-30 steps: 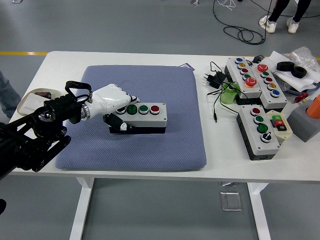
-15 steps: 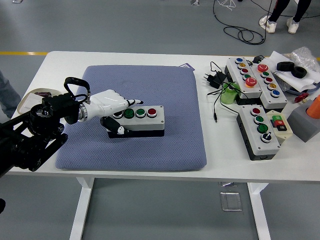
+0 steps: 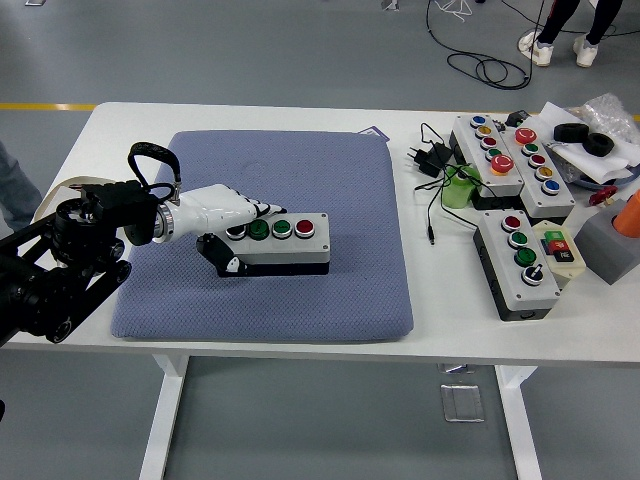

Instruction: Pick up the button,place it on the desk,press the button,press the button

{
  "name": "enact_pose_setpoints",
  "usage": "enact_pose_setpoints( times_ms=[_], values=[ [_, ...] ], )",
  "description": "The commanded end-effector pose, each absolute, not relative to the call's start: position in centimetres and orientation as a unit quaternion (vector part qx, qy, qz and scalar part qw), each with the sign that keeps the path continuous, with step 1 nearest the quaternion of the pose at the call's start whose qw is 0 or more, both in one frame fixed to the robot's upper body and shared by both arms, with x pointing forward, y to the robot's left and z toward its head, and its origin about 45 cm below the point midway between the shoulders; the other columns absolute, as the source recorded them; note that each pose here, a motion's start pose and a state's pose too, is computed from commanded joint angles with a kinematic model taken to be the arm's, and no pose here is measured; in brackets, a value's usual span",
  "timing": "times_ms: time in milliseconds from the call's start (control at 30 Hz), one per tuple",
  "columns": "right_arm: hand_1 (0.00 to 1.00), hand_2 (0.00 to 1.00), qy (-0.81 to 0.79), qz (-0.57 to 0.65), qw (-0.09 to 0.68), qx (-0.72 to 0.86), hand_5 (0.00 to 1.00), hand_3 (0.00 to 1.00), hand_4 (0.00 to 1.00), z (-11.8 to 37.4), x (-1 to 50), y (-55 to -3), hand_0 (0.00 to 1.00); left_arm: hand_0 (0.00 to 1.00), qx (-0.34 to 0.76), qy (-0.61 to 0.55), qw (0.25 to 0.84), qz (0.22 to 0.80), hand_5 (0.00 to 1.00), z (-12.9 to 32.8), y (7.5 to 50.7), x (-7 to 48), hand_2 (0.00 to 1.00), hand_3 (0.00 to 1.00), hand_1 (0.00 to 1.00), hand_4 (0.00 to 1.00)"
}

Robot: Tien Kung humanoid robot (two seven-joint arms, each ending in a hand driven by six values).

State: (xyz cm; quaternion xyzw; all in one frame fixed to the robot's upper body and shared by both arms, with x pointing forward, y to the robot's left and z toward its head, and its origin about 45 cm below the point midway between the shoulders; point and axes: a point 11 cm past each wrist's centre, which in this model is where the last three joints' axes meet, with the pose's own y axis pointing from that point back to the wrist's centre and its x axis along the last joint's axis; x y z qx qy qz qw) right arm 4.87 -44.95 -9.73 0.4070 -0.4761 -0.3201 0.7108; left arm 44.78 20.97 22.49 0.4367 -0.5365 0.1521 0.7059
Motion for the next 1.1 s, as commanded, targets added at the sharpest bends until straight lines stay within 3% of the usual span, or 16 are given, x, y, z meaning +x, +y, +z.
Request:
enact_pose_setpoints(
  times_ms=[33, 400, 433, 600, 633, 1100],
  values=[
    [0.462, 0.616, -0.475, -0.320, 0.711, 0.407, 0.235, 0.565, 0.311, -9.7, 4.9, -44.9, 0.643, 0.927, 0.434, -0.534, 0.709, 0.153, 0.322, 23.0, 20.8, 44.8, 0.998, 0.998, 0.961, 0.856],
    [0.462, 0.616, -0.475, -0.322, 0.712, 0.405, 0.235, 0.565, 0.311, -9.8, 4.5, -45.0, 0.643, 0.991, 0.387, -0.558, 0.706, 0.202, 0.291, 28.5, 19.9, 44.5, 0.998, 0.998, 0.994, 0.833],
    [0.462, 0.616, -0.475, -0.322, 0.712, 0.404, 0.235, 0.565, 0.312, -9.8, 4.5, -45.0, 0.643, 0.829, 0.386, -0.561, 0.703, 0.205, 0.370, 28.8, 19.8, 44.4, 0.905, 0.998, 0.826, 0.794],
    [0.462, 0.616, -0.475, -0.323, 0.712, 0.403, 0.235, 0.565, 0.312, -9.8, 4.2, -45.0, 0.643, 0.829, 0.367, -0.596, 0.668, 0.255, 0.370, 31.5, 19.1, 43.8, 0.905, 0.998, 0.826, 0.794],
    [0.462, 0.616, -0.474, -0.323, 0.713, 0.403, 0.235, 0.565, 0.312, -9.8, 4.2, -45.0, 0.643, 0.060, 0.368, -0.599, 0.661, 0.263, 0.002, 31.9, 19.0, 43.8, 0.038, 0.848, 0.002, 0.220],
    [0.463, 0.616, -0.477, -0.322, 0.711, 0.405, 0.234, 0.565, 0.311, -9.8, 4.5, -44.9, 0.644, 0.016, 0.398, -0.572, 0.670, 0.256, 0.002, 30.9, 19.0, 43.2, 0.002, 0.795, 0.002, 0.168]
  ],
)
